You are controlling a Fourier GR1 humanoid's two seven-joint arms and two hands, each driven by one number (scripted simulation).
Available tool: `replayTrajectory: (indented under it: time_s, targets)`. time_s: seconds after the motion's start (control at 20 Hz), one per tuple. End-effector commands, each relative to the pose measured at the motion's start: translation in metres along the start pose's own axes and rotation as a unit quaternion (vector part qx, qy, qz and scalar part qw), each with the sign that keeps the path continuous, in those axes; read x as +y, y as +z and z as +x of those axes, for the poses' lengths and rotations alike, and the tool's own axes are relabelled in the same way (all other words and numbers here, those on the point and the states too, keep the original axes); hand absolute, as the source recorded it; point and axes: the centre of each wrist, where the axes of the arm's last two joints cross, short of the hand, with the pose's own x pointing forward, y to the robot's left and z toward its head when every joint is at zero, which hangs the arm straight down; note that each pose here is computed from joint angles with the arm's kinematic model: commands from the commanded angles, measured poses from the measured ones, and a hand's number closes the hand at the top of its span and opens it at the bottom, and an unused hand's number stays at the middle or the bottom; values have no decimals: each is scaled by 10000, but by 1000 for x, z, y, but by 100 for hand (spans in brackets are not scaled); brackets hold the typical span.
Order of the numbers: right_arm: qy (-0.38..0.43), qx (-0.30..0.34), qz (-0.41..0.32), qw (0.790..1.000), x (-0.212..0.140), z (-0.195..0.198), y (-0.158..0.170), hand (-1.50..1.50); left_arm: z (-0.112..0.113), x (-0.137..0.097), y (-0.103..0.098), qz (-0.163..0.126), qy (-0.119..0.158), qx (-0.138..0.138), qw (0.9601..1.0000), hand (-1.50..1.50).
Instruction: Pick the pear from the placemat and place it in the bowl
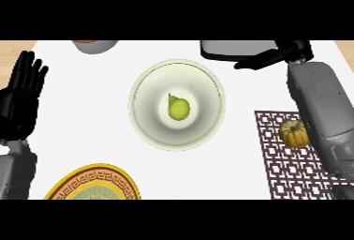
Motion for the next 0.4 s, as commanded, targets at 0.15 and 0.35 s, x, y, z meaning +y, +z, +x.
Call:
replayTrajectory:
  time_s: [0.15, 0.35]
  targets:
    - [-363, -106, -231, 9990, -80, -34, 31, -150, 3, 1, -5, -64, 83, 39, 9999, 0]
    - [-443, -128, -196, 9987, -122, -42, 54, -150, 13, -17, -15, -162, 67, -81, 9998, 0]
